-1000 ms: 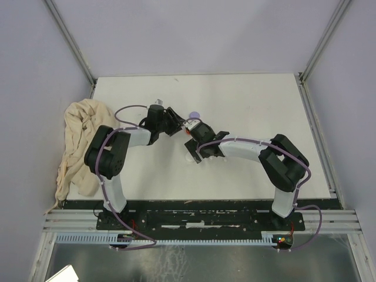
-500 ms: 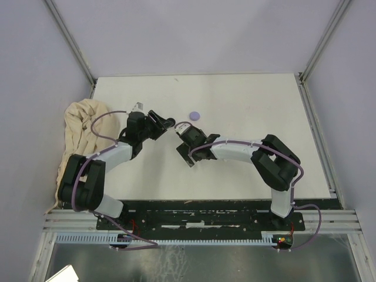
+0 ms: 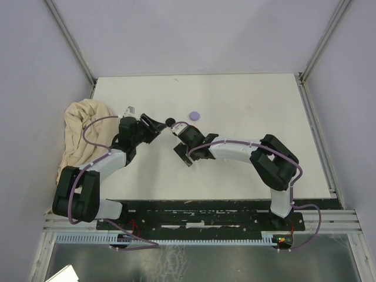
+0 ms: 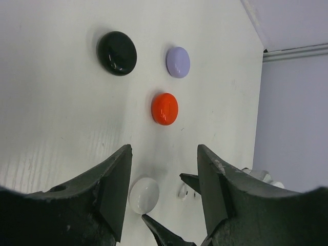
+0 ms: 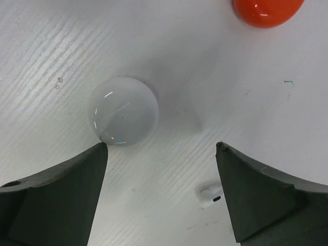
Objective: Insert the wireless bluetooth earbuds into the charging case
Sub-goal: Pick up the charging case at the center of the board.
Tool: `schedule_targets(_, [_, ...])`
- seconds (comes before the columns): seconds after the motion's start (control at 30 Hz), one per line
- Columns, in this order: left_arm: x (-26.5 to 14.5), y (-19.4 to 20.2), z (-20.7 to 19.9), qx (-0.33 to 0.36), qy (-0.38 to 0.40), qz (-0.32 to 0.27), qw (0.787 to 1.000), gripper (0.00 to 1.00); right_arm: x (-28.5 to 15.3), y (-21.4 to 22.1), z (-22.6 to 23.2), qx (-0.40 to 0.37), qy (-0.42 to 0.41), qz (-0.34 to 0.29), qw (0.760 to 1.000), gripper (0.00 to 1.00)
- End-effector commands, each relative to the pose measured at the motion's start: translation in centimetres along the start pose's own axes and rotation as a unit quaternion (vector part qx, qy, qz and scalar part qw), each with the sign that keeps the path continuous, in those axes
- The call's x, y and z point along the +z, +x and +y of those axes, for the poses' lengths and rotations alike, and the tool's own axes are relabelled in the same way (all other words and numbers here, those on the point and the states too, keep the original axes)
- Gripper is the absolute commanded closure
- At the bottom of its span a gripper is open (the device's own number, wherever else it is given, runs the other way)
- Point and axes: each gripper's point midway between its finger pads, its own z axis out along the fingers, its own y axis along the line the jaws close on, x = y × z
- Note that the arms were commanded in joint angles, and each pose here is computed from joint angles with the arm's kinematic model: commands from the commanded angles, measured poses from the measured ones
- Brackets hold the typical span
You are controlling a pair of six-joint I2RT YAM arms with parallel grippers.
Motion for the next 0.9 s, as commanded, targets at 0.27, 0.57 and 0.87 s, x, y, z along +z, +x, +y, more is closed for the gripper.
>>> schedule_targets(0.27, [-1.2, -1.2, -1.3, -0.001, 0.045, -0.010, 0.999, 0.40, 0.6, -3.6, 2.1, -0.013, -0.058, -0.046, 0.997, 0.12])
schedule_targets(0.57, [-1.9, -1.4, -1.5, -0.008, 0.062, -0.007, 0.998, 0.40, 1.4, -3.3, 1.7, -0.003, -0.074, -0.044, 0.996, 0.27])
schedule_targets(0.87, [-2.2, -1.0, -1.7, -0.008, 0.073, 0.006, 0.997, 0.40, 1.7, -3.0, 1.6, -0.004, -0.086, -0.043, 0.995, 0.38])
